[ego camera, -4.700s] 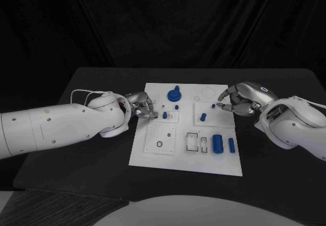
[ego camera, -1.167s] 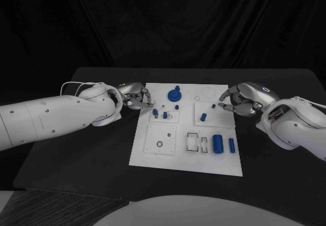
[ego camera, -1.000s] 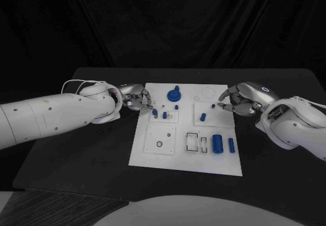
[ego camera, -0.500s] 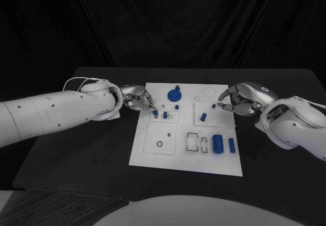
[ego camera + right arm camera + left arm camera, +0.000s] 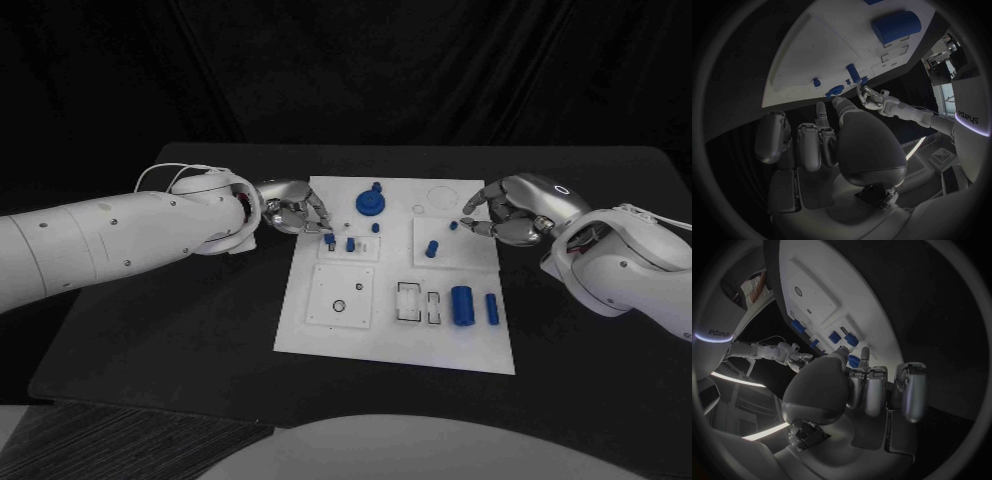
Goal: Assemble the parts on the task board
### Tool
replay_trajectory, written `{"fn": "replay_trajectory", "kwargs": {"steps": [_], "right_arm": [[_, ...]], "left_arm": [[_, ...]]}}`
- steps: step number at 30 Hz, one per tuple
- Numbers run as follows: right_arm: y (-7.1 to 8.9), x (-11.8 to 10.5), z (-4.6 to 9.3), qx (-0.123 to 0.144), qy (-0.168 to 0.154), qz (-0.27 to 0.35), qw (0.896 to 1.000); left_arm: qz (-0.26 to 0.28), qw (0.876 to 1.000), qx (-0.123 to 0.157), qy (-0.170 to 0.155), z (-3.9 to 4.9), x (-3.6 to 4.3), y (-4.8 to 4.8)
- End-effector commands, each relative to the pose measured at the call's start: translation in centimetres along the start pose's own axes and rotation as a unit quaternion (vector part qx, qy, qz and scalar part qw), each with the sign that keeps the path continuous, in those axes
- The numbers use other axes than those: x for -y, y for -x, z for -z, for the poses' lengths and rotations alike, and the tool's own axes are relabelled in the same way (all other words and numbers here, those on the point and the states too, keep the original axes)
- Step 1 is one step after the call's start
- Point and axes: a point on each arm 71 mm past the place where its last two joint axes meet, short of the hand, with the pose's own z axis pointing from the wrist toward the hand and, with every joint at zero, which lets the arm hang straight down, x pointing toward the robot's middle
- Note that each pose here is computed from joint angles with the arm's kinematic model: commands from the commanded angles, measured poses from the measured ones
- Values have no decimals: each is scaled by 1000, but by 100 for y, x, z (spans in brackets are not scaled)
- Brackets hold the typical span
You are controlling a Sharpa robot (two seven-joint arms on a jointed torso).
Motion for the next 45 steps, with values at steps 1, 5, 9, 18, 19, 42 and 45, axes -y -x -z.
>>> {"fn": "replay_trajectory", "kwargs": {"steps": [1,5,9,18,19,42,45], "right_arm": [[-2,3,0,3,-2,-1,1000],[-3,3,-1,3,-2,-1,1000],[-5,3,-2,2,-2,-1,1000],[-7,7,-2,0,-3,-1,1000],[-7,7,-2,0,-3,-1,1000],[-13,6,-4,-3,-4,-2,1000],[-13,6,-2,-3,-4,-2,1000]], "left_arm": [[7,1000,-9,-18,-22,47,-9],[7,1000,-13,-20,-41,66,-17],[7,1000,-18,-21,-57,76,-25],[8,999,-33,-13,-59,54,-43],[9,999,-34,-12,-58,50,-45],[9,999,-47,-5,-76,31,-69],[9,999,-50,1,-79,21,-74]]}}
